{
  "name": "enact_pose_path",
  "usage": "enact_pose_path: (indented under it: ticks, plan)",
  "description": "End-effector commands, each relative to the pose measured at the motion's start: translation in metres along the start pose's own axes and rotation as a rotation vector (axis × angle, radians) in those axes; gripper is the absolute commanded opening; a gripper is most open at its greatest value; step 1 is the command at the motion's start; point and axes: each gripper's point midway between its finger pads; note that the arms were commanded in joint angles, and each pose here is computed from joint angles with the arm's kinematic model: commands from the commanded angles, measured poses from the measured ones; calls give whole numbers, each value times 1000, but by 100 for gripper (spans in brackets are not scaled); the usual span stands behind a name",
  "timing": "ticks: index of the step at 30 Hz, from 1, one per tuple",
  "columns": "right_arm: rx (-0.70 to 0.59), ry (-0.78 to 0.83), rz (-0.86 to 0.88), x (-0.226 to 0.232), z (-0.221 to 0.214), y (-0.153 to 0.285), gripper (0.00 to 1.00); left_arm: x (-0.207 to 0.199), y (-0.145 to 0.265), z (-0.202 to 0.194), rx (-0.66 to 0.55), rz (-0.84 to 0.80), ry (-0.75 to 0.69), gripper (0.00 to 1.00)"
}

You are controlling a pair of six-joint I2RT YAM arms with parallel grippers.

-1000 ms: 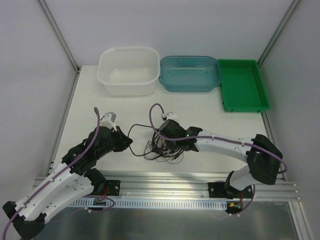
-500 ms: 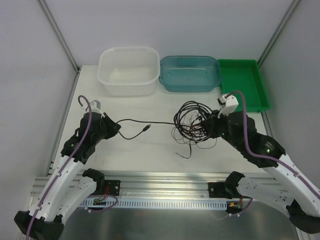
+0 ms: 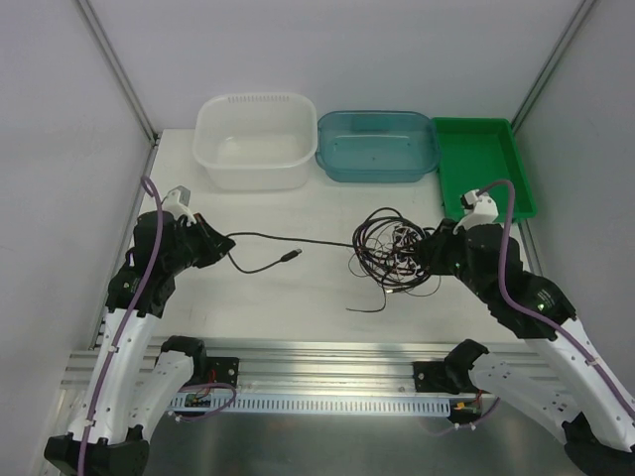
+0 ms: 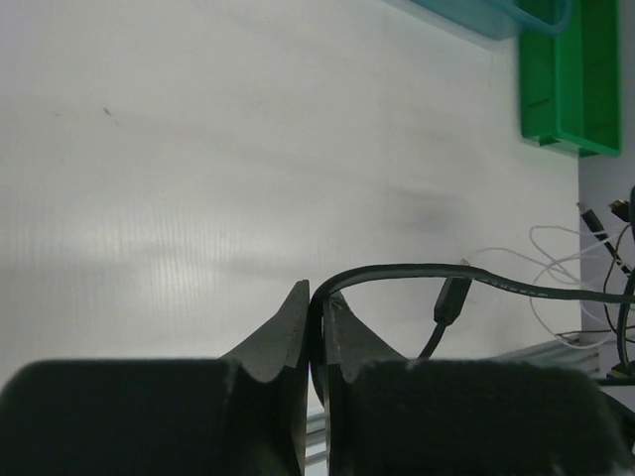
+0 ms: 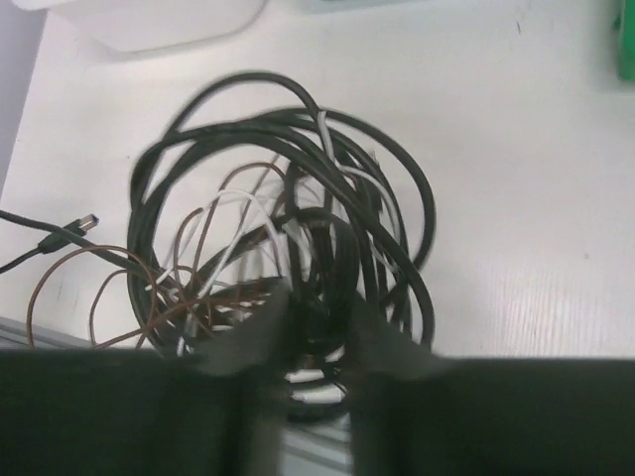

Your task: Untangle the cables

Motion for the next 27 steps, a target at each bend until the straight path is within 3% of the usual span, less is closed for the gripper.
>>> enact_pose_path:
  ticks: [1, 2, 6, 8, 13, 16, 27]
  plan:
    - [-2, 25, -335, -75, -11, 12, 25, 72, 7, 21, -110, 334, -39, 0]
    - [35, 28, -312, -70, -18, 5, 43, 70, 3, 14, -80, 306, -56, 0]
    - [254, 80, -194, -47, -62, -23, 56, 51, -16, -30, 79, 104, -81, 0]
    - [314, 105, -138, -37, -75, -30, 57, 47, -22, -52, 145, 26, -91, 0]
    - [371, 199, -2, -7, -88, -42, 58, 49, -30, -76, 173, -41, -101, 0]
    - [397, 232, -50, -9, -90, -47, 59, 47, -32, -78, 180, -58, -94, 0]
    - [565, 589, 206, 49, -158, -73, 59, 50, -34, -75, 165, -35, -95, 0]
Point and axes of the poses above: each gripper's point midway between its finger pads, its own y axis back along the fingers, its own x axis along the line the jaws close on, z = x × y, and after that the axes turned 3 degrees about -y, right-handed
